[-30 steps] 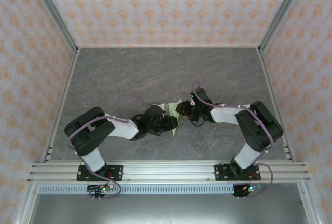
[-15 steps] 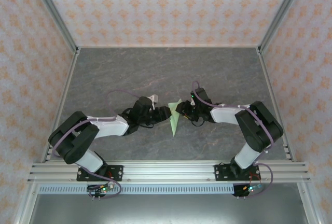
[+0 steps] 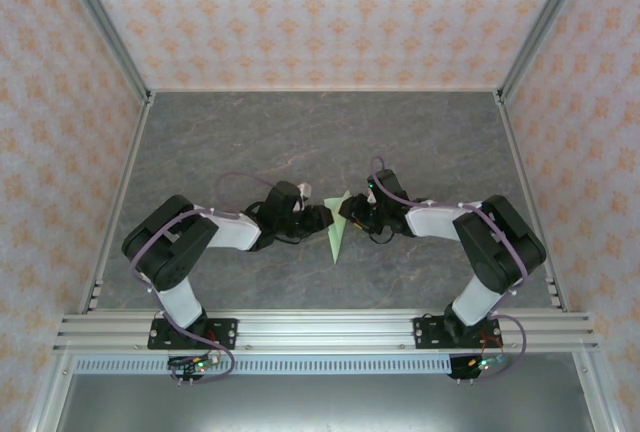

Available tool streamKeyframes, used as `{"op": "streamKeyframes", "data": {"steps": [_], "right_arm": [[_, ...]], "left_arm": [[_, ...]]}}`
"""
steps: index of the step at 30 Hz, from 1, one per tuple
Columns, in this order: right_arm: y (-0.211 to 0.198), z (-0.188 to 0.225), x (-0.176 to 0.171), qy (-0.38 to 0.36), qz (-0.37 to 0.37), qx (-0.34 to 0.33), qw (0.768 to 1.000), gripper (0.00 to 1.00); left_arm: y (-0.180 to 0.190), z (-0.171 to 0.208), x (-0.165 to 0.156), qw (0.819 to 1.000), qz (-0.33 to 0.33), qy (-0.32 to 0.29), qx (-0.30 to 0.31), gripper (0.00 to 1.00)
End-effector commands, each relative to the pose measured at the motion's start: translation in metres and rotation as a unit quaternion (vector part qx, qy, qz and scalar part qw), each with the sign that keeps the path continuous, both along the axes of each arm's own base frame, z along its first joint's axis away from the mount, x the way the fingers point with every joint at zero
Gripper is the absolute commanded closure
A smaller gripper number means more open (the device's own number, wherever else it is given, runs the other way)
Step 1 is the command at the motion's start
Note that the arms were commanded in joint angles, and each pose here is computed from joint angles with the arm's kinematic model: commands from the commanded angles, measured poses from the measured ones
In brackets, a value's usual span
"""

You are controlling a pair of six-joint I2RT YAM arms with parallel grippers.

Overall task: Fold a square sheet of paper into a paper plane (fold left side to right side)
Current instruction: Fold the wing for the fifth time at the center of the table.

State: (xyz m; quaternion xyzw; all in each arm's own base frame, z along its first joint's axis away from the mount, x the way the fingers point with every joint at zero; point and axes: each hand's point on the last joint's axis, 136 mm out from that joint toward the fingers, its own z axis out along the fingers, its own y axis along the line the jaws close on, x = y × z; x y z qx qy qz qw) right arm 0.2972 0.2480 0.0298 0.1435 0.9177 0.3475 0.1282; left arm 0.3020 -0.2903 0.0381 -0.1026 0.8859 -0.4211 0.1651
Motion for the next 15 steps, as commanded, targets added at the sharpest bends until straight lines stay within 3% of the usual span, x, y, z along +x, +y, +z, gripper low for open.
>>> {"op": "streamKeyframes", "data": {"steps": [1,15], "right_arm": [[0.0017,-0.0146,-0.0020,0.014,0.005,-0.013,1.000,0.54],[0.0029,-0.0137,-0.0014,0.013,0.008,-0.014,1.000,0.54]], "left_arm": [[-0.0121,0.0188,0.0145,0.999,-0.003,-0.023,-0.033,0.60],[-0.0146,0.0136,0.0216,1.000,-0.002,-0.018,-0.020,0.71]]}}
